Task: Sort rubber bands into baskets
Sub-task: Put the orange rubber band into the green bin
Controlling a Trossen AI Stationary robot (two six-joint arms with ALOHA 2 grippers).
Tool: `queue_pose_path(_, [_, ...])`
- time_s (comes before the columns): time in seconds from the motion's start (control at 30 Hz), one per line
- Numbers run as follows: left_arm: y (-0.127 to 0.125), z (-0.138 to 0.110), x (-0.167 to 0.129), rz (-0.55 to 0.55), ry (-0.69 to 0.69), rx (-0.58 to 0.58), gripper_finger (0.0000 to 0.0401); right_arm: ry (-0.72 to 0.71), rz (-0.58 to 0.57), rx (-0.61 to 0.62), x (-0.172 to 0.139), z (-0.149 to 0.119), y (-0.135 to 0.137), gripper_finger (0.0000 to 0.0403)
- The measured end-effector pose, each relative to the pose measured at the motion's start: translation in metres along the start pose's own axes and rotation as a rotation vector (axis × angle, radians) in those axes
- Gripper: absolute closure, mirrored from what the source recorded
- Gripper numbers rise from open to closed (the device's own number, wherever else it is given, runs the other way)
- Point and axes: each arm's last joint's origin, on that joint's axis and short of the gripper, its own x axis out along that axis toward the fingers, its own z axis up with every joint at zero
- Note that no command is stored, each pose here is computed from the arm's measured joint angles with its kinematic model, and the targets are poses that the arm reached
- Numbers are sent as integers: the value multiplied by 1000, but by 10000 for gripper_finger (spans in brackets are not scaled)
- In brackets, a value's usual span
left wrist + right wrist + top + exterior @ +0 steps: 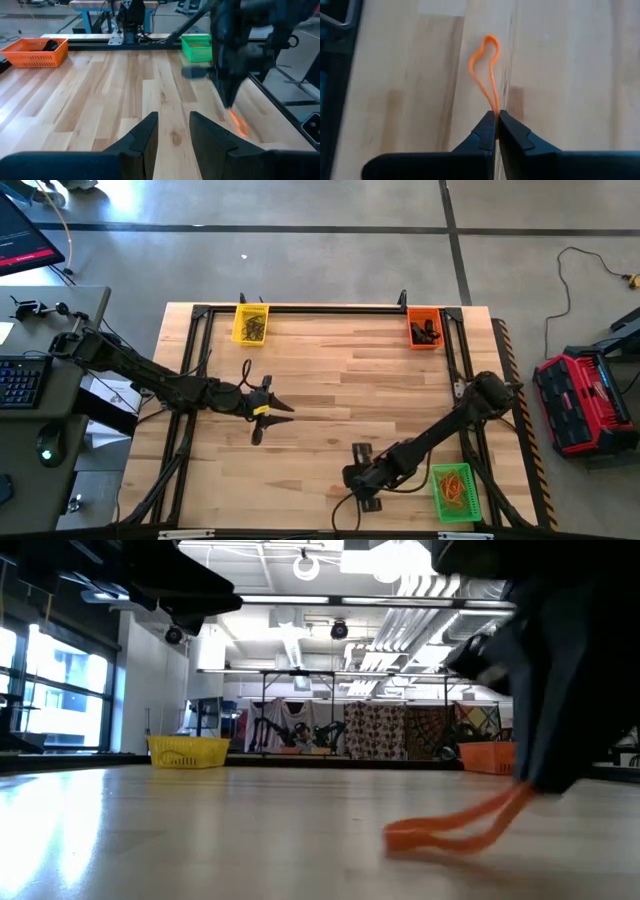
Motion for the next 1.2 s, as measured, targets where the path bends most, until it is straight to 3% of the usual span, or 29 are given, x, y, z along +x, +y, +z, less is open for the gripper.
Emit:
queue_pose_path(0.3, [-5, 0, -1, -4, 0, 12, 300, 138, -84, 100, -64, -3, 19, 401])
queue_pose_path(0.7, [-10, -1, -2, -16, 0, 14, 300, 425, -259, 437, -142, -47, 55, 402])
queue_pose_path(0.97, [-10, -1, -2, -16, 0, 50, 300, 707, -326, 521, -163, -76, 67, 403])
queue_pose_path(1.2, [-10, -1, -2, -16, 1, 50, 300, 732, -286, 504, -166, -86, 79, 403])
